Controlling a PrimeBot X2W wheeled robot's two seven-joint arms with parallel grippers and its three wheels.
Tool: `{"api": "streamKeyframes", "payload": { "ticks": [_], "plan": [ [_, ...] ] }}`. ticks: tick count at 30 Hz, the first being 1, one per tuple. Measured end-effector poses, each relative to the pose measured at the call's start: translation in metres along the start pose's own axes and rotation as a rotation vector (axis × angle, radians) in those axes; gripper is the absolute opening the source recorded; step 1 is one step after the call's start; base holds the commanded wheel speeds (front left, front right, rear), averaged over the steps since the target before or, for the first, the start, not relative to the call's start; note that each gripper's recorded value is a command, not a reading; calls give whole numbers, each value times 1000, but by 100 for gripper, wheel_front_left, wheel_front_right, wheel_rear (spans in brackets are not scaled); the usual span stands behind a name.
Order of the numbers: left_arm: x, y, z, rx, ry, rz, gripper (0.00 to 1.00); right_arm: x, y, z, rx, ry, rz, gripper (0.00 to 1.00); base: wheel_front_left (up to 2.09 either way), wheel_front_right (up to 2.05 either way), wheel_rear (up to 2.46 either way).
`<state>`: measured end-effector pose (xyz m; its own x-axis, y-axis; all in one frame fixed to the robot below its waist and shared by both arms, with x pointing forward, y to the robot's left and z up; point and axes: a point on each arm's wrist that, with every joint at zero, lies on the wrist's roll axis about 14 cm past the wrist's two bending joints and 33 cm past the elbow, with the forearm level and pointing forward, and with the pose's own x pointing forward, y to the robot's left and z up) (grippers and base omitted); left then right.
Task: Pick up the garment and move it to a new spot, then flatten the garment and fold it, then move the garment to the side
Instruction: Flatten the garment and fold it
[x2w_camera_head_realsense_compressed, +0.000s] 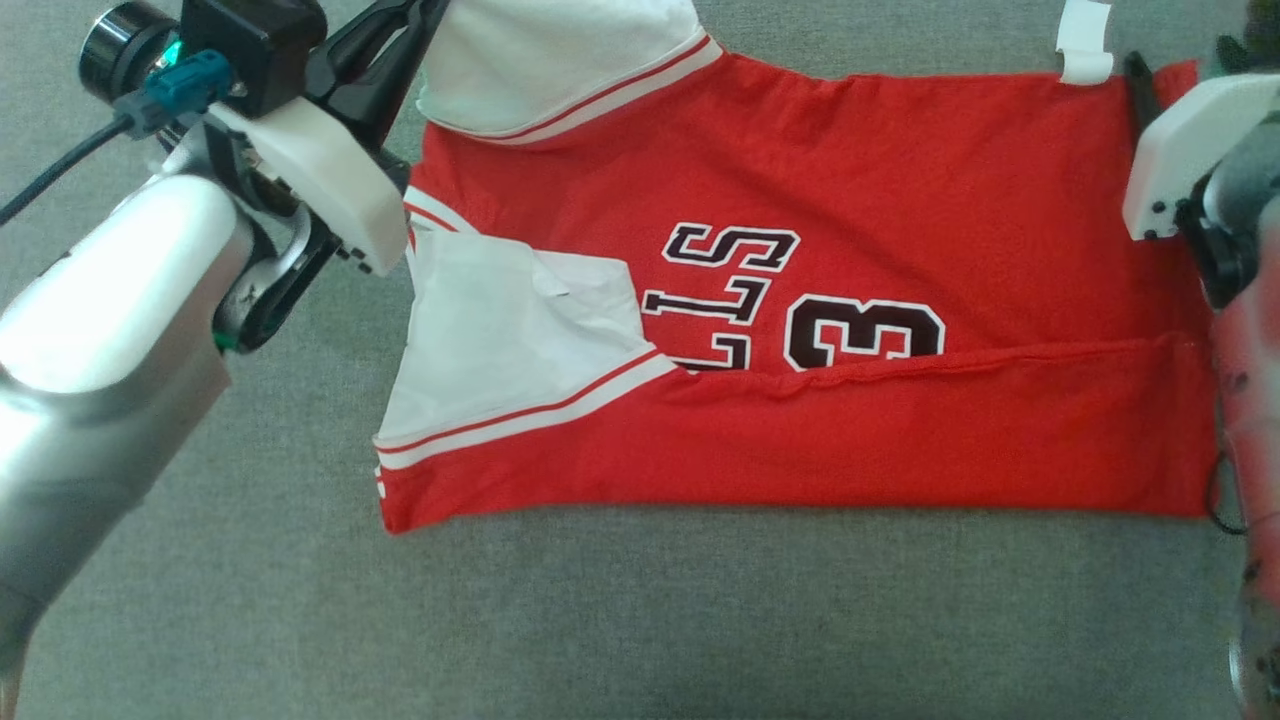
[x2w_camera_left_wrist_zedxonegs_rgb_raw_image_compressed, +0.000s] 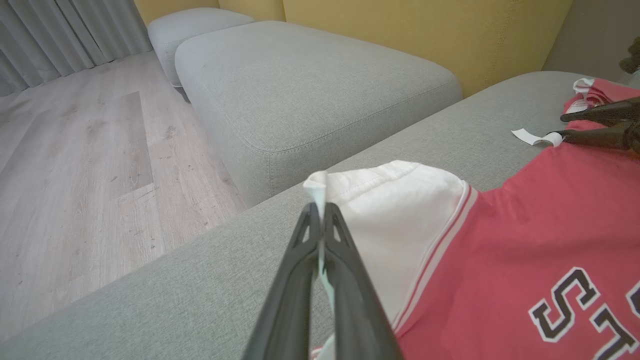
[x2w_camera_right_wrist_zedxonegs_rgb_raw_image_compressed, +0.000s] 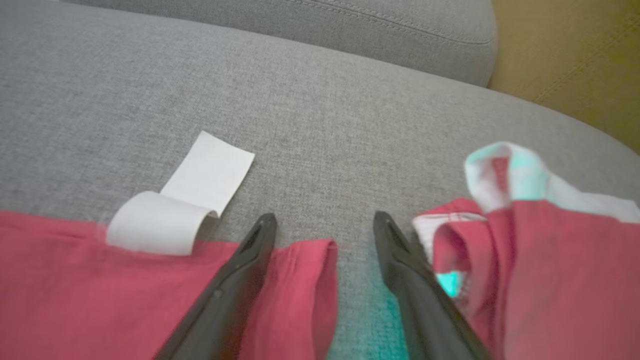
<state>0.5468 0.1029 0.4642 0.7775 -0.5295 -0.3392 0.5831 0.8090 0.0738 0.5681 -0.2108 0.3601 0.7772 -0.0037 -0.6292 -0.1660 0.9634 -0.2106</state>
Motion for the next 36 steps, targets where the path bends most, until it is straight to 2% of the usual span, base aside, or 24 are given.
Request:
{"api": "streamKeyframes", "payload": {
  "ticks": [1, 2, 3, 8, 12, 22, 29, 36],
  "plan": [
    [0, 0, 0, 1, 1, 1, 0, 0, 0, 0, -3, 7, 2, 47, 0, 0, 0],
    [0, 1, 0, 3, 2, 3, 0, 0, 1, 0, -4, 13, 5, 9, 0, 0, 0],
    [0, 3, 0, 5, 3, 8, 0, 0, 2, 0, -5, 16, 9, 0, 0, 0, 0],
    [-1, 8, 1, 13, 9, 25, 0, -5, 3, 2, 9, 5, 20, 0, 0, 0, 0],
    [0, 13, 3, 17, 9, 46, 0, -11, 3, 12, 49, -56, 32, 0, 0, 0, 0],
    [18, 56, 37, 32, -92, 162, 0, -23, 1, 111, 139, -357, 73, 0, 0, 0, 0],
    [37, 87, 69, 98, -214, 255, 0, -23, -9, 143, 226, -493, 72, 0, 0, 0, 0],
    [43, 90, 74, 106, -239, 266, 0, -23, -5, 153, 231, -543, 81, 0, 0, 0, 0]
  ]
}}
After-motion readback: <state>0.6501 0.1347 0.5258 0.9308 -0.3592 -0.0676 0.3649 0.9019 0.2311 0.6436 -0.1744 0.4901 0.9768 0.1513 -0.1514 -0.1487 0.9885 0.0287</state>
